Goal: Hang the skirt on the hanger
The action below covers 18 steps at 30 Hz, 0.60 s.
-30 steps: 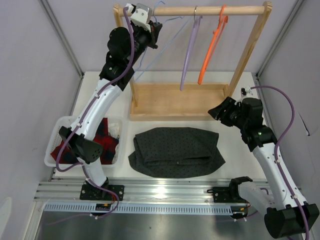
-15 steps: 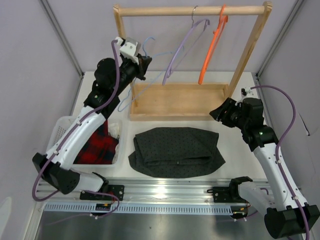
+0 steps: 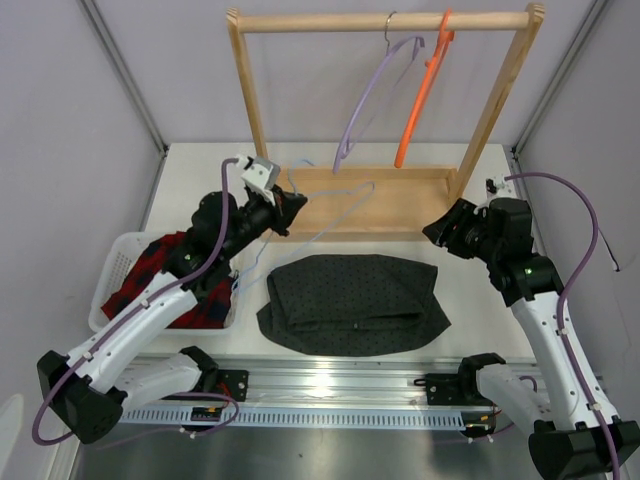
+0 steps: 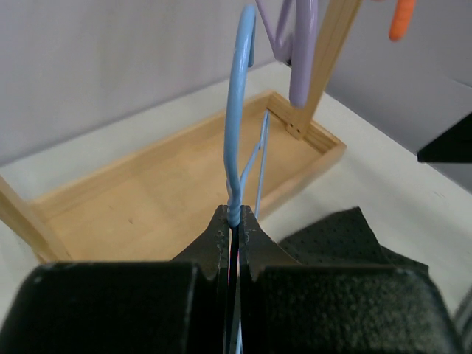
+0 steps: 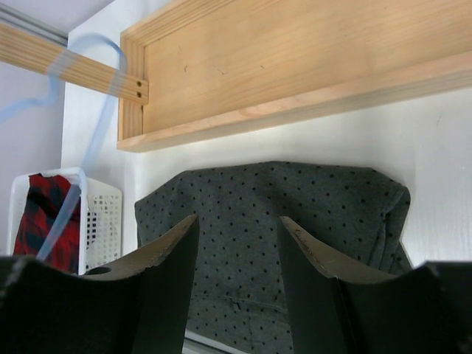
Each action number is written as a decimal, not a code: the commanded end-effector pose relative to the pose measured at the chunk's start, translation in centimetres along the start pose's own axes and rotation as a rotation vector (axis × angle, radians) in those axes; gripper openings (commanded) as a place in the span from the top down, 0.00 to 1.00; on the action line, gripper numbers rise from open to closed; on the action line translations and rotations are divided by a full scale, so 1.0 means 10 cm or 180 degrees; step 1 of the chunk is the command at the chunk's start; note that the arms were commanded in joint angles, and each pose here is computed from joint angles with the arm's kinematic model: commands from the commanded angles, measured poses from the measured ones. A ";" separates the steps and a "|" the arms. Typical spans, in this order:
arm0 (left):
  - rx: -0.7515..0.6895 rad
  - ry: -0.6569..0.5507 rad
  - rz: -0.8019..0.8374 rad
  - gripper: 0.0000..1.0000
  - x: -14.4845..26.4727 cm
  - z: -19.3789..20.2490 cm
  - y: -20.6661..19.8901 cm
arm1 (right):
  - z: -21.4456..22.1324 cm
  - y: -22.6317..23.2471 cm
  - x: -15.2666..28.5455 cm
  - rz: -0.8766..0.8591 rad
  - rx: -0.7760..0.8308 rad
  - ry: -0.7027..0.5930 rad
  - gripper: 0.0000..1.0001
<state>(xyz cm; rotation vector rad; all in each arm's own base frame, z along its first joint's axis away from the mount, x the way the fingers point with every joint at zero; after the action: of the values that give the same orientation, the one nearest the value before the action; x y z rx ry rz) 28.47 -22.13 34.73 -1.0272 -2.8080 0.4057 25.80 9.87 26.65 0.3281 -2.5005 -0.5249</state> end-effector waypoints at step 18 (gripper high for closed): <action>0.0805 0.0277 0.1349 1.00 0.28 1.06 -1.04 | 0.17 0.20 0.14 0.0088 0.0227 0.0148 0.55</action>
<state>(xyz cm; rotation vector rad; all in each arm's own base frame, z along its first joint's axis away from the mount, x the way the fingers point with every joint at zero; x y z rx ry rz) 18.68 -28.55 25.44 -1.3868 -2.4061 0.6123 23.71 11.48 24.93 0.3374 -2.4282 -0.4166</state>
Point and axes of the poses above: each gripper's point midway between its finger pads, its own x axis back along the fingers, its own y axis along the line the jaws close on, z = x × y, the point moved 2 cm from there along x, back along the fingers, and after that the axes turned 10 degrees about x, right-handed, at the moved point
